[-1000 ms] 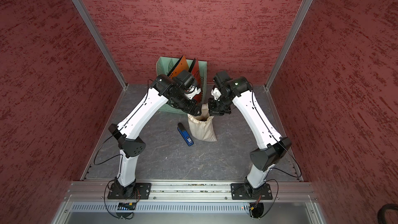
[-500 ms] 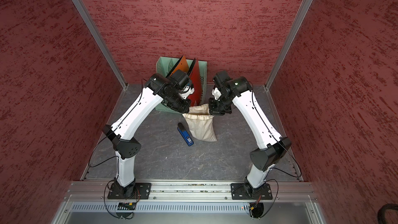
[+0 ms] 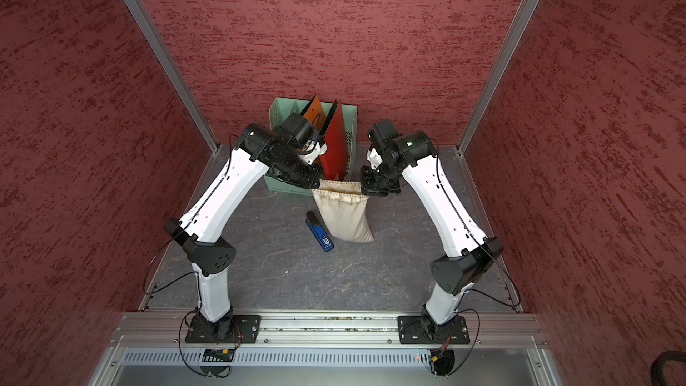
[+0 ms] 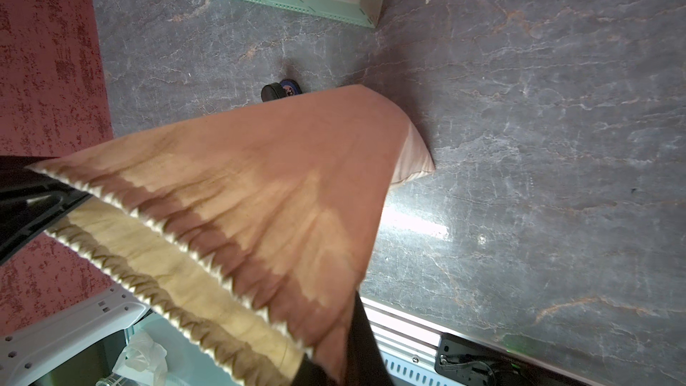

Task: Close the soil bag
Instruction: Adjust the soil bag at the center of the board.

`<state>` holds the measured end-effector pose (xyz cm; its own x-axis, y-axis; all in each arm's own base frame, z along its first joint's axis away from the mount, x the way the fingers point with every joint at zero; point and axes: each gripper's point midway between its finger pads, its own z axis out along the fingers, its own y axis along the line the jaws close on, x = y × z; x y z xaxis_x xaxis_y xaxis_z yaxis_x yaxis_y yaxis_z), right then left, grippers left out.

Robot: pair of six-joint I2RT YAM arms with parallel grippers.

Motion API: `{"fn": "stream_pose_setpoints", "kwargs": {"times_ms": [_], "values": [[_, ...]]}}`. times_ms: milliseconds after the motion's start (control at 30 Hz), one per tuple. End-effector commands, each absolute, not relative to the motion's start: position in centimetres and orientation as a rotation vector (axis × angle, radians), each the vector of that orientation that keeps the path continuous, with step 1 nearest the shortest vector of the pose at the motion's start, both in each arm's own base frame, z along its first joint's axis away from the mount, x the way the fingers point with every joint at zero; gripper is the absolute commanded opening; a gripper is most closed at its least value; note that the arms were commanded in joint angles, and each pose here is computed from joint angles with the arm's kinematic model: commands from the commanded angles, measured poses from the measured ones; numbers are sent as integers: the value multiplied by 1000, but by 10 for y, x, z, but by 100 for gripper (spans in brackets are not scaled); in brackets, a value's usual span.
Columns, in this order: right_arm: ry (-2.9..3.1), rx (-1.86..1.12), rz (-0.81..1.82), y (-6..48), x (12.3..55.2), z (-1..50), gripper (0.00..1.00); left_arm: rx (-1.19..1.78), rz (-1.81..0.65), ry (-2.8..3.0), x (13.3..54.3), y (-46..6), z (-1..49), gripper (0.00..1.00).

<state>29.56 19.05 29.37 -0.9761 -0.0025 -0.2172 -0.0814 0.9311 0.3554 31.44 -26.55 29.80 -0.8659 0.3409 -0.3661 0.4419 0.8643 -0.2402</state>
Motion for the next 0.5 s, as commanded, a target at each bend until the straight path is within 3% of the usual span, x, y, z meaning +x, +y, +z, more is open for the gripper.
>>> {"fn": "stream_pose_setpoints", "kwargs": {"times_ms": [0, 467], "values": [[2801, -21, 580, 187, 297, 311, 0, 573, -485, 2673, 314, -258, 314, 0], [2736, -44, 716, 205, 305, 323, 0, 548, -559, 2630, 315, -256, 326, 0]]}}
